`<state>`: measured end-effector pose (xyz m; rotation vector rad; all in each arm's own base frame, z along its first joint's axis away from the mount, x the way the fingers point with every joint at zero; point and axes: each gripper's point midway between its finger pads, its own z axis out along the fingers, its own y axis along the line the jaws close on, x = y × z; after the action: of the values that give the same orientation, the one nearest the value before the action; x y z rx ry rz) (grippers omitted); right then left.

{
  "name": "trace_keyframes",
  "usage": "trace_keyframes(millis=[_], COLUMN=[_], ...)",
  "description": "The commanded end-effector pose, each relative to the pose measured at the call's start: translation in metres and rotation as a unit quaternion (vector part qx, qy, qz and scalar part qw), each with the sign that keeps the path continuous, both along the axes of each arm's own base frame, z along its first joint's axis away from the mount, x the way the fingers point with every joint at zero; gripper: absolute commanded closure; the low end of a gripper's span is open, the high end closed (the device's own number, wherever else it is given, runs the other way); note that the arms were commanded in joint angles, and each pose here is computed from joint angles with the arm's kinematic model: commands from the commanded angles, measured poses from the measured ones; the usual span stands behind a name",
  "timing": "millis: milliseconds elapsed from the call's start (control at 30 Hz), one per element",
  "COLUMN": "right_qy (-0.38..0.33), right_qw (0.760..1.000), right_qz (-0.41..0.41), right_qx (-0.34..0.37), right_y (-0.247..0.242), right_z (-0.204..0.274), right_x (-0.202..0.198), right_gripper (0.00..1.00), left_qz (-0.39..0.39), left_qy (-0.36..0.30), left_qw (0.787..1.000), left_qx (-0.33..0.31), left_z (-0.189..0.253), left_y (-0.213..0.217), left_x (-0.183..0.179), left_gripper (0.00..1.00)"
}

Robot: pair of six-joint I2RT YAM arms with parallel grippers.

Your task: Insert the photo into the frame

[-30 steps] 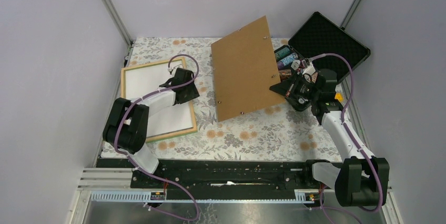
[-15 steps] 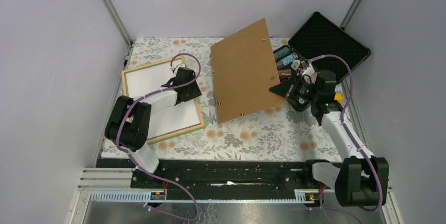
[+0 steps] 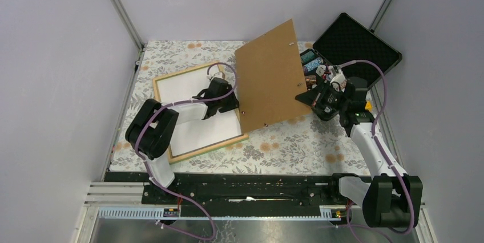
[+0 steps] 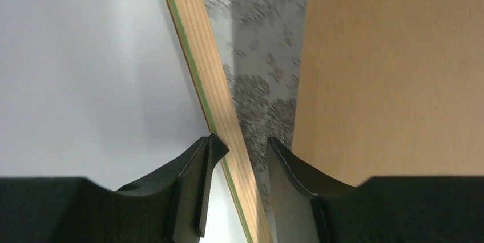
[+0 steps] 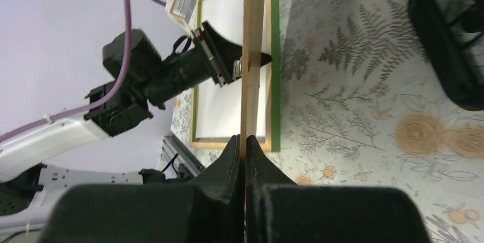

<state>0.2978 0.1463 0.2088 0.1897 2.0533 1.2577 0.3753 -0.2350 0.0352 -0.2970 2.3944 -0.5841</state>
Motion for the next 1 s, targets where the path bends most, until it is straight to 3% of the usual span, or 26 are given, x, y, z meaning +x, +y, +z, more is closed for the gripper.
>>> trace_keyframes(millis=[0,233,567,733,967], right_qy=[-0.093,-0.083,-0.056,-0.007,0.056], right_qw=[0.995,0.996,0.997,0.991,0.983], right_qz=[-0.024,-0.009,0.048,0.111,0.141], right_qx=[-0.027,-0.032,0.035,0.08,0.104], right_y=[-0.015,-0.013,0.013,0.059,0.113], right_z=[0.047,0.044,0.053,0.051,0.034], right_x=[0.012,0.01,-0.006,-0.026,-0.032], right_gripper=[1.0,1.0,1.0,1.0,1.0], left_qz=[-0.074,-0.102,-0.066,-0.07,-0.03], left_qy=[0.012,-0.08,-0.129,-0.149,-0.146], left_qw=[0.997,0.991,0.989,0.986,0.986], left_qx=[-0.036,-0.025,-0.008,-0.002,0.077], left_z=[0.009,0.095,0.173,0.215,0.232], left_y=[-0.039,-0.027,0.051,0.067,0.108], left_x=[-0.024,-0.027,-0.068,-0.093,-0.111], left_gripper=[0.52,0.31,0.08,0.04,0.01])
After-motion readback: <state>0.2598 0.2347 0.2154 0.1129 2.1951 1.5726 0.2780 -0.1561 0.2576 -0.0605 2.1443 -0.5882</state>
